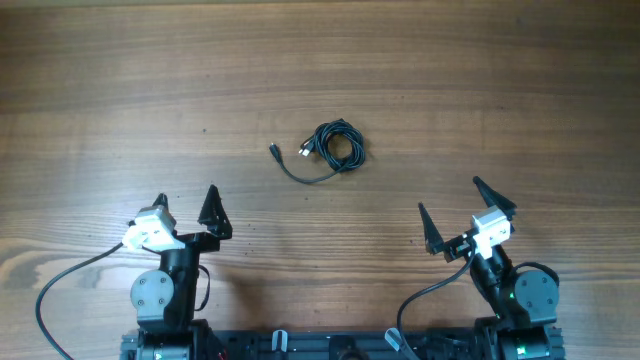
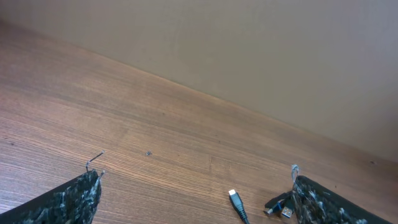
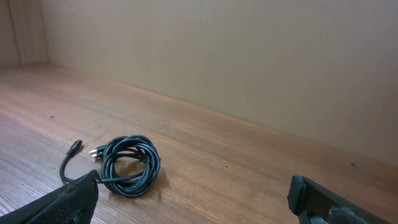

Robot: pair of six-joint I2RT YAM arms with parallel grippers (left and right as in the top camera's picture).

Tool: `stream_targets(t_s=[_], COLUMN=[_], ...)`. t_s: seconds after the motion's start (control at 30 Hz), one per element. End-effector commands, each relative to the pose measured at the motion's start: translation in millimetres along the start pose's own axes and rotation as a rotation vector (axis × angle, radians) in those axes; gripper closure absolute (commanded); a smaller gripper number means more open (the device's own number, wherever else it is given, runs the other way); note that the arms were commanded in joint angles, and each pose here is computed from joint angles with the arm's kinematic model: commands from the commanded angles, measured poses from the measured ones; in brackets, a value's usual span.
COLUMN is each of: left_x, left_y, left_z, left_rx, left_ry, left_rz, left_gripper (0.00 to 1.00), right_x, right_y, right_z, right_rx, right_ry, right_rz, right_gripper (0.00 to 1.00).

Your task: Untangle cables

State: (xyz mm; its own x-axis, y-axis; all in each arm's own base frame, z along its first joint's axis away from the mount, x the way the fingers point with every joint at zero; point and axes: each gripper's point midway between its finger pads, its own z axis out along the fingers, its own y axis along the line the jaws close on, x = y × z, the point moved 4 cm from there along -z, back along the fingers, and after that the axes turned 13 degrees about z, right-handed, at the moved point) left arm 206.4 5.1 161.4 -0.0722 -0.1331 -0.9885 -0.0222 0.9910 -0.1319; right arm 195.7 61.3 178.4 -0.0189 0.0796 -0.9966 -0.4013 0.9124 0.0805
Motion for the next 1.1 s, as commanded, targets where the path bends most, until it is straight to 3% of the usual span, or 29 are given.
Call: stream_targets(t_s=[0.0, 0.6, 0.73, 1.07], left_x=[2, 2, 0, -40], left_y=[1, -1, -14, -23], left_z=[0, 0, -1, 1], left_rx=[-0.005, 0.009, 0.105, 0.128], left_ry=[0.002, 0.003, 0.000, 0.037], left_rz=[0.021, 0.000, -0.019, -0.023], left_gripper=[0.00, 0.00, 0.00, 0.01], right_x=[-1, 1, 4, -48], right_y=[1, -2, -2, 4], right_z=[0, 0, 2, 8], right_rx=[-0.004, 0.013, 0.014, -0.015], right_ry=[-0.004, 0.003, 0.025, 0.011], right_rz=[0.009, 0.044, 0.053, 0.077], right_gripper=[0.00, 0.00, 0.00, 0.00])
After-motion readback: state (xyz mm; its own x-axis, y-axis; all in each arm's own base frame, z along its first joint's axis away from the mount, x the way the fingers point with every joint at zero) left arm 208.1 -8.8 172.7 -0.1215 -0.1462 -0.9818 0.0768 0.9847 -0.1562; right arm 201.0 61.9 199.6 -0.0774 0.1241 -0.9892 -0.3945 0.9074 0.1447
